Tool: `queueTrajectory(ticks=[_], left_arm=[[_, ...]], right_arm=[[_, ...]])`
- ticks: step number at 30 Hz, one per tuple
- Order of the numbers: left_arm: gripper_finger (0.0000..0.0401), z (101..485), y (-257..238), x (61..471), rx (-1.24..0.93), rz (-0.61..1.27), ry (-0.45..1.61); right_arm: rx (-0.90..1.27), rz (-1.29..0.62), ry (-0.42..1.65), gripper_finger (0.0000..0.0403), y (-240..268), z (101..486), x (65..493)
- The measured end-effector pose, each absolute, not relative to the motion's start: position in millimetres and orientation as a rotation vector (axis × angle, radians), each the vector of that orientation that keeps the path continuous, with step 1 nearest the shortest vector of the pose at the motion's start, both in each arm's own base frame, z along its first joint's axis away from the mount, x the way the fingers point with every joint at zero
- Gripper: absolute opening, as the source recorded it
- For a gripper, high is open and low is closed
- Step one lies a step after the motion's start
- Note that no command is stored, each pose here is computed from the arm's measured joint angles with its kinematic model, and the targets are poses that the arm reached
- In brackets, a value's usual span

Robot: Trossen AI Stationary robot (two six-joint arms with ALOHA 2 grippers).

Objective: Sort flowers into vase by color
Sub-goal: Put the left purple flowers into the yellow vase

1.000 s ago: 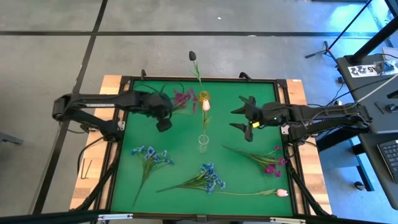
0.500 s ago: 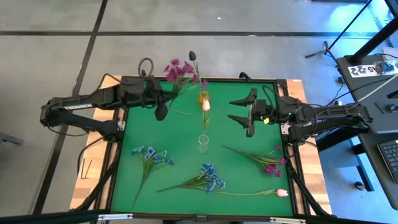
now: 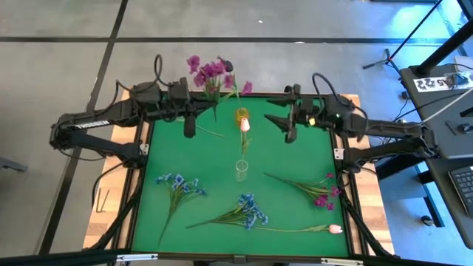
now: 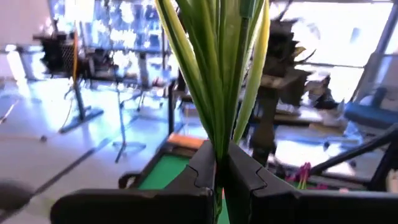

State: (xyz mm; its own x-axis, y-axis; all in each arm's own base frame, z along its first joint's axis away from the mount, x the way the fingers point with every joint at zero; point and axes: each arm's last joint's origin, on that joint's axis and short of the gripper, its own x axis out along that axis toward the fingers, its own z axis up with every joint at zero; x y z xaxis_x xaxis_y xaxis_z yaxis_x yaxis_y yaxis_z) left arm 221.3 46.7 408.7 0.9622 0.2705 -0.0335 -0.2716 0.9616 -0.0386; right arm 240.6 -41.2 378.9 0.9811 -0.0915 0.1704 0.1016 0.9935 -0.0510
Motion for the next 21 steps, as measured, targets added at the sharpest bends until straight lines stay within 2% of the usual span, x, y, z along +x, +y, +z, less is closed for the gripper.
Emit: queueTrajectory(ticks=[7, 21], left_arm=[[0.0005, 431.9, 48.5, 236.9, -0.015, 0.229, -0.006], [0.0009, 439.8, 53.2, 268.7, 0.006, 0.178, -0.028]], right_arm=[[-0.045, -0.029, -0.163, 0.0250, -64.6, 392.4, 269.3], [-0.020, 0.052, -0.140, 0.0250, -77.5, 398.1, 323.2]])
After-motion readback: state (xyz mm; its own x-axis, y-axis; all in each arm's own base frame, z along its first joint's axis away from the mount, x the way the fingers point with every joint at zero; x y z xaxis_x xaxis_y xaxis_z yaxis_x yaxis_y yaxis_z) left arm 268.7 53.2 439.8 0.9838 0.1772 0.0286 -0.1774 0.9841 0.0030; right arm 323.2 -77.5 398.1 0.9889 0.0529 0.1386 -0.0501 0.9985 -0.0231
